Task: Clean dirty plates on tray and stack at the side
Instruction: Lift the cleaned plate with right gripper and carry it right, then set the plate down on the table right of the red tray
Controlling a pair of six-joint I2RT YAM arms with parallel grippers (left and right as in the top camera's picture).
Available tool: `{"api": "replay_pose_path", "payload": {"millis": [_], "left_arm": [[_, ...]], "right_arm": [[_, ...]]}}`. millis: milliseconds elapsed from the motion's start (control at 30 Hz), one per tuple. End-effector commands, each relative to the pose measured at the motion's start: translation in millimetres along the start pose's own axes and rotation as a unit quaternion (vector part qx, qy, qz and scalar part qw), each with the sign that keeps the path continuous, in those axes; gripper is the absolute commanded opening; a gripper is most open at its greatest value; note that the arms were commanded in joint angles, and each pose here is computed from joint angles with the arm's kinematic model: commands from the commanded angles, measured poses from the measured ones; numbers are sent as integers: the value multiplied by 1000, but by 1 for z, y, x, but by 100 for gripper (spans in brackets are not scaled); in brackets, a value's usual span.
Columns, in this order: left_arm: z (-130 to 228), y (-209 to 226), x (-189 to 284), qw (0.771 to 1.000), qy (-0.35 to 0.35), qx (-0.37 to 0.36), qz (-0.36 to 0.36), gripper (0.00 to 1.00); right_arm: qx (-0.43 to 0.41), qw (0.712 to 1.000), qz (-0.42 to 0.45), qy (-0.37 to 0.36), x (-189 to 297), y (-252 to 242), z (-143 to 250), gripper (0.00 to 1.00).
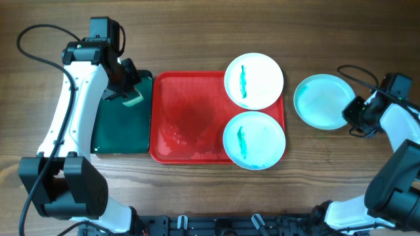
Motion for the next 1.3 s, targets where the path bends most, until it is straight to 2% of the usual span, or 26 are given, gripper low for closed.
{"api": "replay_pose_path", "payload": {"millis": [0, 167, 267, 300, 467, 633, 767, 867, 1033, 1167, 1267], "left_arm": [[-1, 0, 2, 1000, -3, -1, 4, 4], [-1, 0, 2, 1000, -4, -1, 4, 4], [-1, 0, 2, 1000, -4, -1, 4, 4], [-1, 0, 2, 1000, -4, -1, 4, 4], [-1, 0, 2, 1000, -4, -1, 4, 4], [-1, 0, 2, 1000, -3, -2, 4, 4], [-1, 0, 2, 1000, -3, -2, 4, 4], [-1, 0, 2, 1000, -3, -2, 4, 4], [-1, 0, 2, 1000, -2, -2, 3, 4], [-1, 0, 2, 1000, -2, -2, 3, 4], [-1, 0, 2, 1000, -2, -2, 3, 4]], "right_arm": [[1, 1000, -21, 10, 9, 6, 1, 31], [62, 995, -82, 11, 72, 41, 2, 35], [122, 985, -122, 18, 100, 74, 30, 42], [139, 982, -123, 28, 102, 81, 40, 41], [234, 959, -105, 120, 85, 112, 107, 42], [244, 955, -28, 164, 54, 100, 145, 40], [245, 952, -18, 181, 43, 89, 155, 35], [259, 946, -49, 187, 38, 93, 160, 32], [256, 947, -49, 186, 26, 86, 167, 30], [256, 948, -52, 184, 25, 86, 167, 19], [262, 946, -52, 184, 25, 87, 168, 15]]}}
Point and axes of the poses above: each gripper's point midway between its finger pads, its own x axis back along the fingers, its own y axis along the line the jaws close on, z = x × y, the point moved 7 cm from there along x, back along the fingers, and after that the axes turned 4 degrees about -x, right-handed, at the moved point
